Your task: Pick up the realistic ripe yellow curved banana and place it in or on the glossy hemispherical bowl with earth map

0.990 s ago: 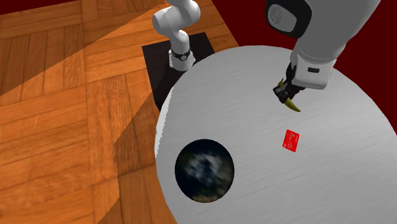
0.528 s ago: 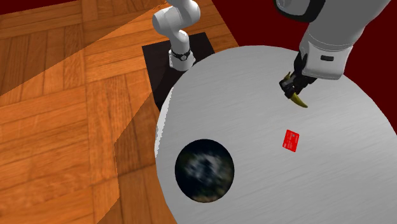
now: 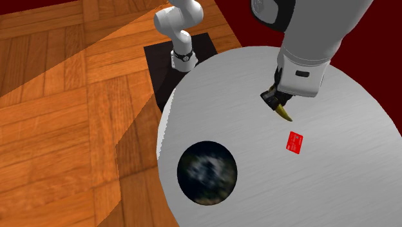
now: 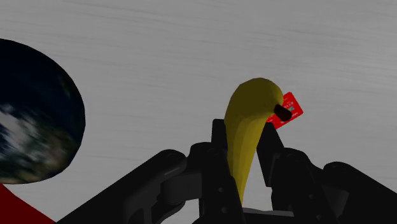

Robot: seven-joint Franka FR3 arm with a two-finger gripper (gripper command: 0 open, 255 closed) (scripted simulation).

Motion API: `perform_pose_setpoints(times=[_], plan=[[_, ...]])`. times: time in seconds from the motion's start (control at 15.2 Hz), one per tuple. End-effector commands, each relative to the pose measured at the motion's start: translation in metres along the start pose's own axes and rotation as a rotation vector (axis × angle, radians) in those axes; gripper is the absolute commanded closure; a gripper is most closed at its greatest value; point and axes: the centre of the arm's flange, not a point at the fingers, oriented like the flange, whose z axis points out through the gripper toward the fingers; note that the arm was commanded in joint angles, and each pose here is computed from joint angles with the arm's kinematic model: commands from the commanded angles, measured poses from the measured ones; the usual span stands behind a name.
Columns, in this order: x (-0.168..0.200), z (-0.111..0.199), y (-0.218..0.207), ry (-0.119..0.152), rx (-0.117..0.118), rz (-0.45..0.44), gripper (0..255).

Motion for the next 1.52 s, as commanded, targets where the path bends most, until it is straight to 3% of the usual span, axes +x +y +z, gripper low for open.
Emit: perform_pose_setpoints(times=[0.0,1.25,1.45], plan=[[0.005,-0.004,0.025,-0.001,0.000,-0.002,255],[0.038,-0.030,0.273,-0.001,0.000,-0.002,255],[0.038,-0.020,0.282,-0.001,0.000,-0.002,255]])
